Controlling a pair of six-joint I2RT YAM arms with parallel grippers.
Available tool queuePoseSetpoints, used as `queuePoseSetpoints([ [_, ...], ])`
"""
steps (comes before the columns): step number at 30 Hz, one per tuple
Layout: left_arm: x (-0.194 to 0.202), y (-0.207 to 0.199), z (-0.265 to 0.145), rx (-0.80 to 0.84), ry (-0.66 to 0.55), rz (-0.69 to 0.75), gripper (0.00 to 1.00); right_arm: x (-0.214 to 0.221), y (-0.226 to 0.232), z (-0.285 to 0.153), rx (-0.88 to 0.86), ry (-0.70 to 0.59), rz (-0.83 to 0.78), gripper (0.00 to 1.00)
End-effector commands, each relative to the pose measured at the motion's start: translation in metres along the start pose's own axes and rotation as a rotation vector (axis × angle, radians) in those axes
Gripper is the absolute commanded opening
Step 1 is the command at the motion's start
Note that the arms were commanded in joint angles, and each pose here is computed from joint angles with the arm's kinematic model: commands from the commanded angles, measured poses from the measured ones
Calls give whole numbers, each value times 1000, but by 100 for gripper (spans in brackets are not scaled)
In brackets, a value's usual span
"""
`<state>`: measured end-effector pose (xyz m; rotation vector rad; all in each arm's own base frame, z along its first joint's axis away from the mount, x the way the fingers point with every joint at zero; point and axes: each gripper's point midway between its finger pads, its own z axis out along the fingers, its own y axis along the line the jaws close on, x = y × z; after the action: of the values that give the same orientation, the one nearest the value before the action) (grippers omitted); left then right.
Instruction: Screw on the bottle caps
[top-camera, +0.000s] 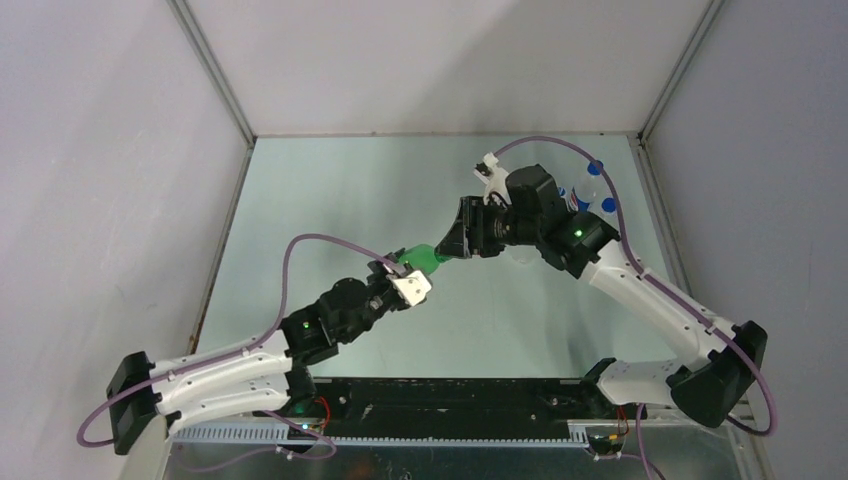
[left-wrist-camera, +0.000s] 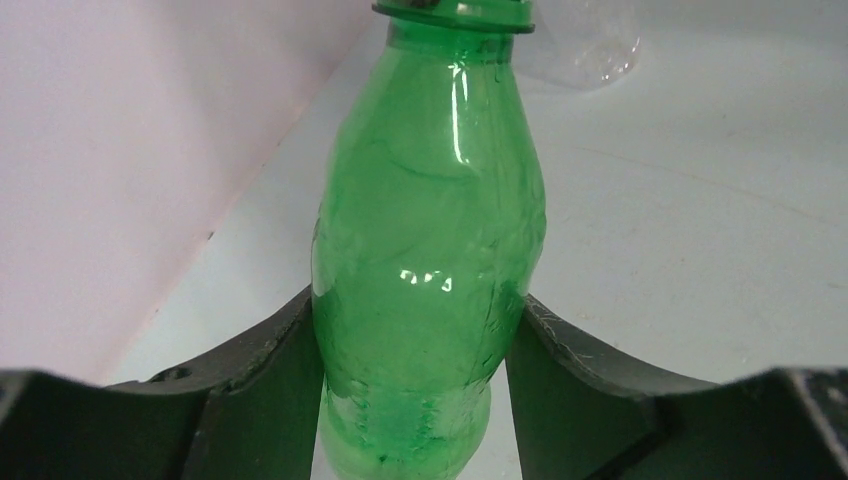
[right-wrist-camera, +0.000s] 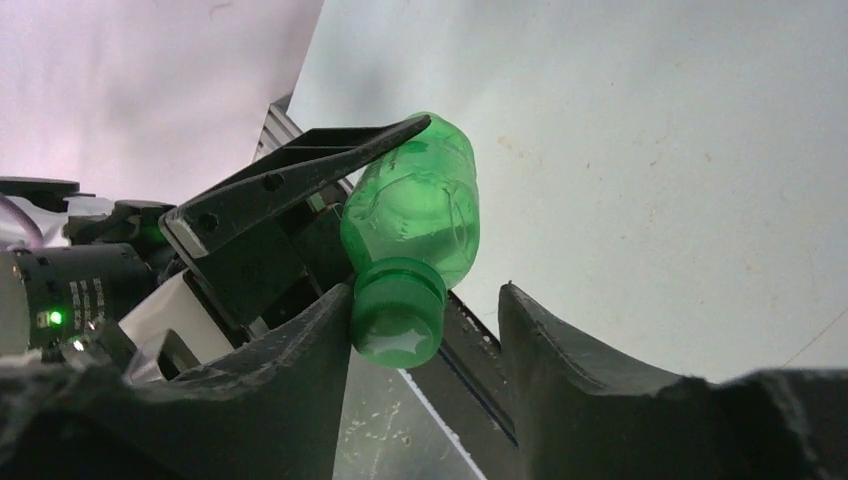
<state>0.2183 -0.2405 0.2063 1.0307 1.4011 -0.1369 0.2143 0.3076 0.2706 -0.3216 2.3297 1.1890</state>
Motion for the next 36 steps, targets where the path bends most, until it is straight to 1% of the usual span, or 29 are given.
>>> queuePoseSetpoints([
  [1, -24, 14, -3, -47, -110, -120, 0, -25, 18, -25, -30, -141, -157, 58],
  [4, -16, 11, -4, -4, -89, -155, 0, -33, 28, -43, -52, -204, -275, 63],
  [5, -14, 16, -3, -7, -83, -166, 0, -35, 29, -47, -56, -216, -300, 63],
  [6, -12, 9, -4, 40, -80, -180, 0, -37, 34, -54, -71, -234, -366, 63],
  [7, -8, 13, -4, 44, -63, -188, 0, -37, 36, -57, -80, -240, -407, 64],
  [8, -12, 7, -4, 92, -77, -200, 0, -36, 40, -64, -98, -249, -488, 64],
  [9, -8, 12, -4, 94, -58, -207, 0, -35, 42, -67, -110, -251, -538, 64],
  [10, -13, 2, -5, 169, -77, -215, 0, -30, 46, -73, -138, -244, -642, 66],
  [11, -14, 6, -5, 189, -70, -222, 0, -26, 43, -76, -143, -230, -734, 67],
  [12, -21, -14, -9, 326, -98, -231, 0, -18, 49, -81, -186, -216, -802, 74],
  [13, -25, -14, -12, 376, -99, -243, 0, -12, 47, -85, -198, -201, -901, 87],
  [14, -24, -18, -11, 418, -90, -251, 0, -6, 50, -87, -232, -183, -952, 96],
  [15, -32, -22, -16, 493, -104, -264, 0, -1, 47, -90, -239, -171, -1037, 98],
  [16, -31, -24, -16, 525, -94, -273, 0, 4, 49, -92, -264, -160, -1074, 99],
  [17, -38, -29, -21, 592, -104, -279, 0, 10, 49, -95, -283, -148, -1142, 99],
  [18, -43, -28, -20, 613, -109, -270, 0, 13, 49, -96, -301, -141, -1173, 99],
  [19, -42, -36, -23, 671, -95, -279, 0, 17, 47, -98, -307, -133, -1226, 99],
  [20, -48, -34, -24, 685, -109, -261, 0, 19, 47, -98, -317, -128, -1245, 99],
  [21, -45, -41, -27, 732, -91, -272, 0, 21, 46, -98, -320, -123, -1274, 99],
  [22, -51, -40, -27, 746, -101, -259, 0, 22, 46, -97, -327, -120, -1286, 99],
  [23, -48, -46, -30, 792, -82, -274, 0, 22, 46, -97, -332, -118, -1300, 98],
  [24, -54, -44, -30, 804, -94, -261, 0, 23, 47, -96, -335, -119, -1305, 97],
  [25, -51, -50, -33, 844, -76, -275, 0, 22, 48, -96, -342, -125, -1313, 96],
  [28, -55, -52, -35, 891, -71, -270, 0, 26, 53, -95, -367, -125, -1360, 91],
  [30, -56, -52, -35, 899, -71, -269, 0, 28, 53, -92, -370, -117, -1379, 87],
  [33, -59, -52, -34, 903, -77, -268, 0, 29, 51, -87, -365, -99, -1383, 77],
  [36, -61, -52, -34, 914, -80, -271, 0, 33, 49, -82, -374, -74, -1386, 72],
])
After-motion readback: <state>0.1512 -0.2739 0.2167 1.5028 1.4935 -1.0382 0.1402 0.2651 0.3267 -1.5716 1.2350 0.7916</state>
